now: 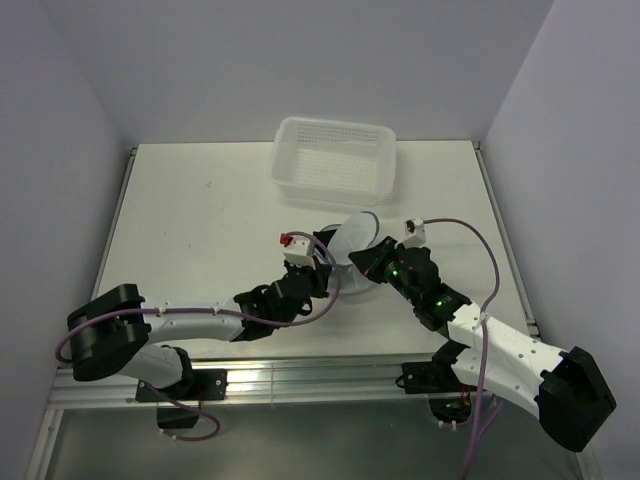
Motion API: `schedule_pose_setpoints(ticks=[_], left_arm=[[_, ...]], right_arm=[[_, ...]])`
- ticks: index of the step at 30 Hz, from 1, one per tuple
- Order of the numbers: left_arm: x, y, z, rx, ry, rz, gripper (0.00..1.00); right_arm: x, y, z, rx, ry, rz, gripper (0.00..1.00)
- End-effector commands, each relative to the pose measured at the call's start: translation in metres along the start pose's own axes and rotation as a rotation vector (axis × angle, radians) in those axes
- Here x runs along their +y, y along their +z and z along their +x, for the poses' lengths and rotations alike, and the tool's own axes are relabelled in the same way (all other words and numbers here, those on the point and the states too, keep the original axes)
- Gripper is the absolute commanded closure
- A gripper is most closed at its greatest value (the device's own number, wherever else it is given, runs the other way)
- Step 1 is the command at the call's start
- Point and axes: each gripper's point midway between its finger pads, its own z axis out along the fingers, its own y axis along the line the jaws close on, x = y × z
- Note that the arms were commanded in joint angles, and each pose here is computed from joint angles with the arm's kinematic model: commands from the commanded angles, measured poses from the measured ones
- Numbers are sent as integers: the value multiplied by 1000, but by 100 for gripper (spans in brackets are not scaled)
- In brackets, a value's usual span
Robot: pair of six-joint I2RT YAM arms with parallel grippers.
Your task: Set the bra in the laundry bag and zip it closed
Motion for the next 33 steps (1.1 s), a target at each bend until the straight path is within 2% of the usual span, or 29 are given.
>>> schedule_pose_setpoints(ticks=[1,2,3,7,14,29,32,33], left_arm=[[-54,-12,-5,11,26,208,96],[-61,-12,-1,20,38,232,87],[-63,-10,5,33,47,232,83],[-76,-6,7,33,37,254,80],[-77,2,1,14,30,206,61],[-65,22,-8,-43,81,54,58],[-61,22,-12,-58,84,21,59],[-58,21,-12,-58,87,14,65]], right_arm=[[19,0,-16,-39,-19,-41,100],[20,1,-14,-31,-18,-41,100],[21,1,-14,-27,-15,-43,100],[31,-1,-15,-1,-16,-49,100],[41,-9,-20,2,-15,-68,100],[50,-21,-13,42,6,-123,100],[50,-21,-13,40,9,-125,100],[49,-21,-12,42,8,-125,100]])
